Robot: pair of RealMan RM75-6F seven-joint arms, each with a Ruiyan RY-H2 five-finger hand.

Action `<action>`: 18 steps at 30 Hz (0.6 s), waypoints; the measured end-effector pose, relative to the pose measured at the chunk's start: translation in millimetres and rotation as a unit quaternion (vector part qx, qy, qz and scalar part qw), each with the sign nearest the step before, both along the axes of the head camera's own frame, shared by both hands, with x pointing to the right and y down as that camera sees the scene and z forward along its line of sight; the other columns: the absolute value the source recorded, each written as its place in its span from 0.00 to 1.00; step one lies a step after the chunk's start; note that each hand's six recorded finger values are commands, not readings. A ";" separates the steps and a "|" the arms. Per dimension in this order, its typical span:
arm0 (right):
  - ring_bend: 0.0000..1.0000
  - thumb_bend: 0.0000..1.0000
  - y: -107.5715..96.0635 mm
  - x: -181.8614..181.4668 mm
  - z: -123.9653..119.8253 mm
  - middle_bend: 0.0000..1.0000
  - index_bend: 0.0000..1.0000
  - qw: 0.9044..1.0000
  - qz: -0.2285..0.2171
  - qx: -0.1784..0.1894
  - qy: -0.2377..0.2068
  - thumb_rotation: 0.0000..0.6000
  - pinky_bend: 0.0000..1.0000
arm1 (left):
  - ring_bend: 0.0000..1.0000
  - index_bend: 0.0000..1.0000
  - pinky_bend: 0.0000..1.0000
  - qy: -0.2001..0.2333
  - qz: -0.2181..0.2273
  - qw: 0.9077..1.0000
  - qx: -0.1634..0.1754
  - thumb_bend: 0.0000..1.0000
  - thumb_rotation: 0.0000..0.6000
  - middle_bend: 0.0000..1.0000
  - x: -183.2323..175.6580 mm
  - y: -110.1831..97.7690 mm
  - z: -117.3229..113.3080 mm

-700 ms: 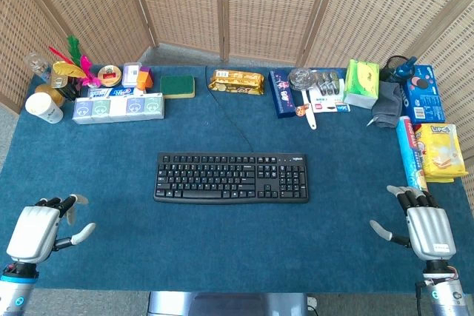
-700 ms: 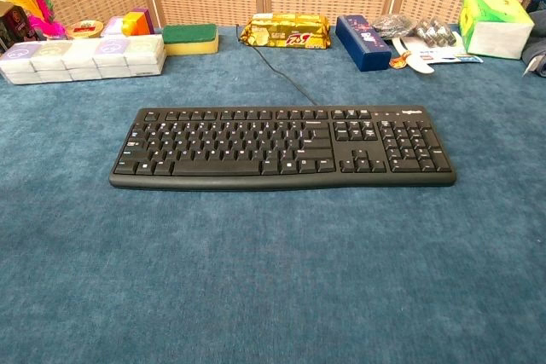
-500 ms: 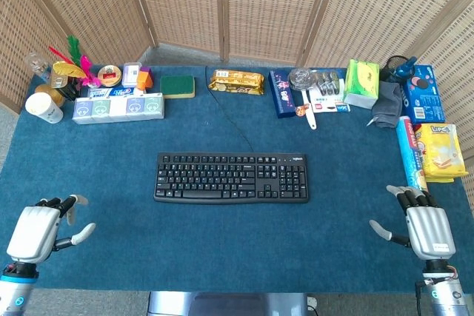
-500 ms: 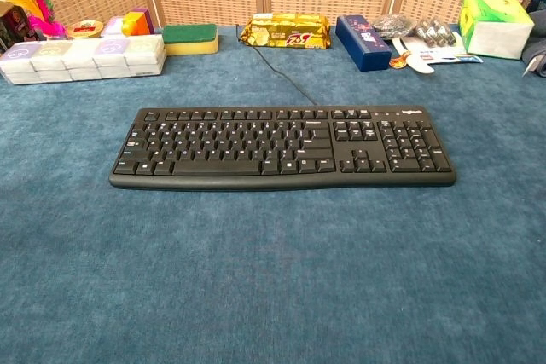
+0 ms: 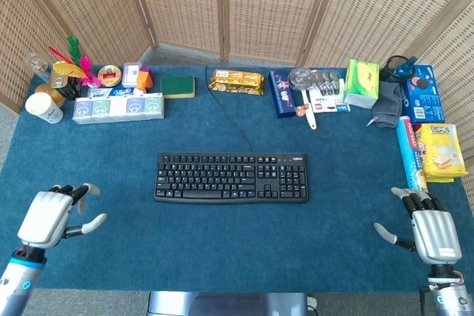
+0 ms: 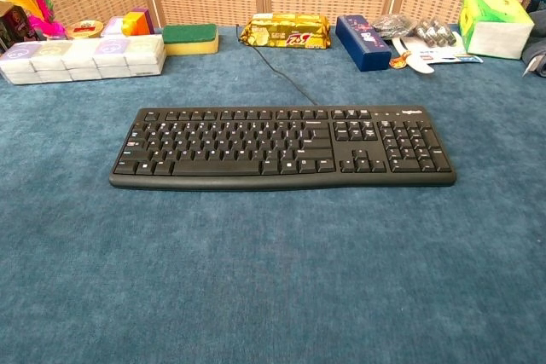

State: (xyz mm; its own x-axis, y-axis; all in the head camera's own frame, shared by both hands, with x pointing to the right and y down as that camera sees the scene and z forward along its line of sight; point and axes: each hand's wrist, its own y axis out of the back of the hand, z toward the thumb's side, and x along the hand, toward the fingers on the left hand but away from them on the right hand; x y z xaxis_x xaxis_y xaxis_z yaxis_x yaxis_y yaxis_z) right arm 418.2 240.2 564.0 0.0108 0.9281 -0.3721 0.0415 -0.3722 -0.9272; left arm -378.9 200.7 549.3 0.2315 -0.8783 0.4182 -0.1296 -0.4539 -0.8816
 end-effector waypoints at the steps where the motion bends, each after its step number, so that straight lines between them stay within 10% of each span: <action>1: 0.23 0.19 0.1 0.1 -0.3 0.28 0.22 1.000 0.000 0.000 0.000 0.00 0.22 | 0.55 0.39 0.52 0.001 0.005 1.000 -0.002 0.12 0.00 0.66 2.9 -3.8 1.8; 8: 0.23 0.19 3.1 2.2 -4.1 0.28 0.22 1.000 0.004 0.003 0.003 0.00 0.21 | 0.79 0.39 0.73 -0.006 0.056 0.998 -0.016 0.12 0.00 0.95 34.3 -36.4 22.2; 18: 0.23 0.19 8.6 12.4 -7.9 0.28 0.22 1.000 0.020 0.003 0.017 0.00 0.21 | 0.85 0.41 0.81 -0.035 0.126 0.990 -0.045 0.12 0.00 1.00 102.5 -85.0 73.1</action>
State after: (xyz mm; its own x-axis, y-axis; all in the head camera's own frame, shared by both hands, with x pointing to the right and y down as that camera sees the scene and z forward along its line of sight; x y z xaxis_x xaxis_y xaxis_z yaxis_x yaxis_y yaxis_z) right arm 430.6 248.8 556.1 -0.0380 0.9298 -0.3660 0.0248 -0.3653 -0.9306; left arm -276.5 115.7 622.3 0.4059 -0.7546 0.5156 0.0578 -0.5418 -0.8385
